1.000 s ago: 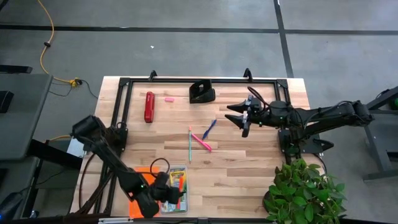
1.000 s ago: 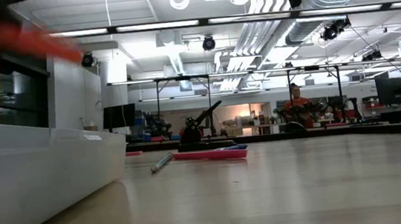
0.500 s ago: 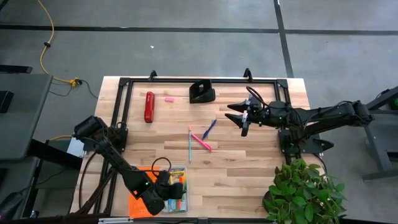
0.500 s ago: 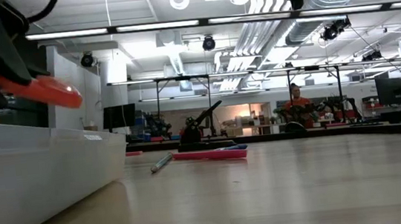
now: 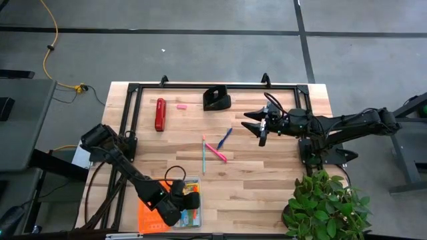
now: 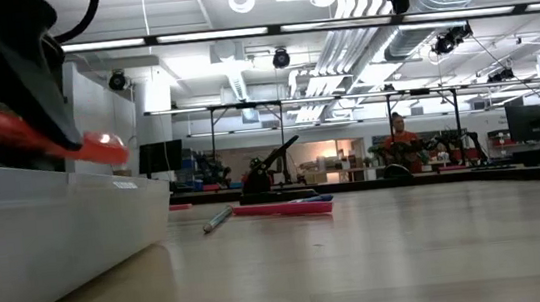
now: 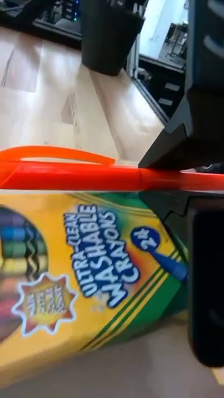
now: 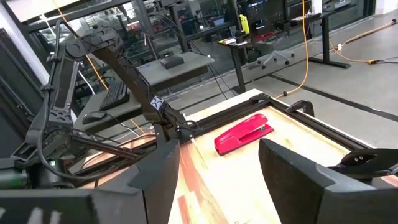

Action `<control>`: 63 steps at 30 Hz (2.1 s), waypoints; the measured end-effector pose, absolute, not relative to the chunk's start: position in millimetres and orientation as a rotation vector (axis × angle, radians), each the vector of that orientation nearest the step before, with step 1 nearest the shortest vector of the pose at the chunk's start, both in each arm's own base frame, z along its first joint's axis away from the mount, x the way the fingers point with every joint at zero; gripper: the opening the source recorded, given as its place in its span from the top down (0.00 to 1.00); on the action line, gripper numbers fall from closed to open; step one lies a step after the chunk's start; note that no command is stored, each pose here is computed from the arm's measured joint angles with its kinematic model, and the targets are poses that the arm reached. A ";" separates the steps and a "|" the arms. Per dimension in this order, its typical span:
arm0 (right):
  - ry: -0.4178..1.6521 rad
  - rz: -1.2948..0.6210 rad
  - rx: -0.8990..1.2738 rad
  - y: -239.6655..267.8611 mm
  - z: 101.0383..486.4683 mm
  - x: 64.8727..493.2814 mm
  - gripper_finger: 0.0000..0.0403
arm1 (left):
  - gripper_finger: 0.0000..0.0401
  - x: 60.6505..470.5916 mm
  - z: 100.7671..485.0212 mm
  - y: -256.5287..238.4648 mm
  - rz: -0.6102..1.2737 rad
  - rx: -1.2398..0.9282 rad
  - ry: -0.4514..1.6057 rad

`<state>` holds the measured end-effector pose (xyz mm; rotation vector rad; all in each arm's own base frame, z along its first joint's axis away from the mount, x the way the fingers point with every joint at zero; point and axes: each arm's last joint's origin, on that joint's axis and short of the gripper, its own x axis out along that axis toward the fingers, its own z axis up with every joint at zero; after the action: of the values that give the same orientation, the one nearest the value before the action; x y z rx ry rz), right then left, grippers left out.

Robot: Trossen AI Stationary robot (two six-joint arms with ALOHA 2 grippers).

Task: Pack school essentials
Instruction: Put the orange pen into the supply box, then put the blue pen into the supply box

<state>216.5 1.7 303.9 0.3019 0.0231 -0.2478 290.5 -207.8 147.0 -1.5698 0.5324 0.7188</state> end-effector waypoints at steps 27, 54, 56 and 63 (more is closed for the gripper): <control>0.023 -0.248 0.302 1.7 303.9 216.5 0.48 | 0.70 289.7 164.7 -203.1 0.621 -1.454 0.593; -0.054 -0.143 0.246 4.5 313.3 217.1 0.48 | 0.62 187.2 375.0 -9.1 0.337 -0.197 0.227; -0.053 -0.158 0.231 4.0 313.3 217.0 0.48 | 0.62 177.4 379.4 0.4 0.334 -0.147 0.198; -0.060 -0.181 0.231 3.4 313.6 216.9 0.48 | 0.62 161.3 363.5 18.5 0.269 -0.145 0.008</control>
<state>216.9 3.4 313.6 0.2315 -0.0597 -0.1806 161.3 18.5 363.5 -0.1446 0.0078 0.2693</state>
